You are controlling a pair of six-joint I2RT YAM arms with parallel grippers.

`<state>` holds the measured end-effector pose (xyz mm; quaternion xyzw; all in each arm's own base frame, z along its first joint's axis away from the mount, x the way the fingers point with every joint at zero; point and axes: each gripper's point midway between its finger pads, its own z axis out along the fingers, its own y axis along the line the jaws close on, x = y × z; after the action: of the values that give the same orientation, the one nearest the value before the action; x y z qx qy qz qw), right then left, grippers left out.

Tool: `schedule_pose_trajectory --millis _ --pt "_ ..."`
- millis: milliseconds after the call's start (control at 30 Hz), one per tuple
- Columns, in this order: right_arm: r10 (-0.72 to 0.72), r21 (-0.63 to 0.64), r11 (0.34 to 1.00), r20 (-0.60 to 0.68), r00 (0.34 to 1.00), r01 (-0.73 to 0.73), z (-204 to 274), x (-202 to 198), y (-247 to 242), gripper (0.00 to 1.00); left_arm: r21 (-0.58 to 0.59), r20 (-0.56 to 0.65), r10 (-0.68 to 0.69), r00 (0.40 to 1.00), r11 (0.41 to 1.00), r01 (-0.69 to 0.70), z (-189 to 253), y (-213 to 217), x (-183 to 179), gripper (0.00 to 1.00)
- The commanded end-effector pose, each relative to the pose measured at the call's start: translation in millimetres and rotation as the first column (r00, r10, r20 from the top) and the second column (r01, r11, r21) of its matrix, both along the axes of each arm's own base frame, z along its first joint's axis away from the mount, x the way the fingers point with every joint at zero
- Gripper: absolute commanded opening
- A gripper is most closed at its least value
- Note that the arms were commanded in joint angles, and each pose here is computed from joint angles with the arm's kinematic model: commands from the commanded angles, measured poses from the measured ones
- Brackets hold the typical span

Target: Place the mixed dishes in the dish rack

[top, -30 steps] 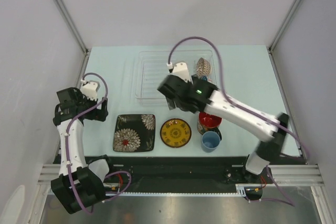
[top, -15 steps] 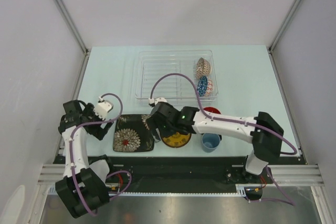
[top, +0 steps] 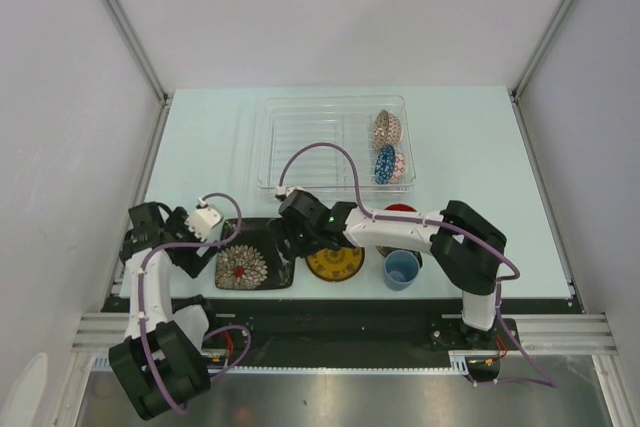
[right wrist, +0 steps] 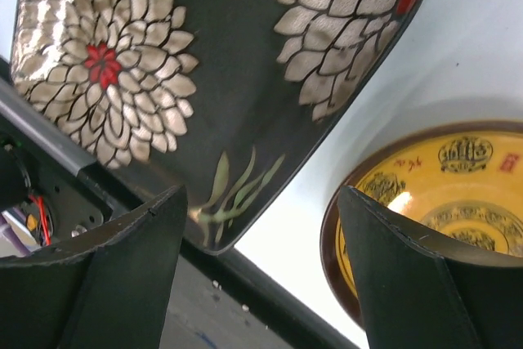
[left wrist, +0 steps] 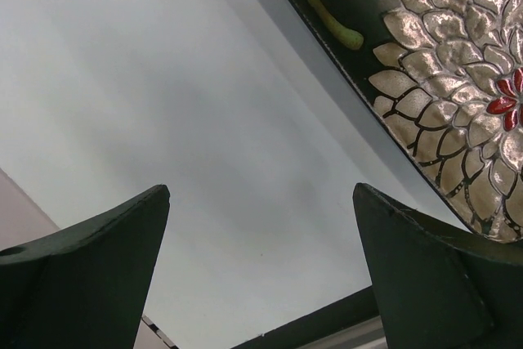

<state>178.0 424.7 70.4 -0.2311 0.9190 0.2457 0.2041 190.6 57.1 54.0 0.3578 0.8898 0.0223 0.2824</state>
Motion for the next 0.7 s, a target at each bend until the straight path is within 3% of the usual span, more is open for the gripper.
schedule_pose_trajectory --millis 0,667 --pt "-0.02 0.082 0.996 -0.015 1.0 0.021 3.7 11.7 18.4 0.79 0.022 0.048 -0.053 0.997 0.998 0.052 -0.6 1.2 8.7 1.0" --pt "0.018 0.141 0.99 -0.1 0.995 -0.003 -18.6 8.7 49.0 0.8 0.003 0.042 -0.042 0.998 0.999 0.042 -11.9 0.6 11.1 1.0"
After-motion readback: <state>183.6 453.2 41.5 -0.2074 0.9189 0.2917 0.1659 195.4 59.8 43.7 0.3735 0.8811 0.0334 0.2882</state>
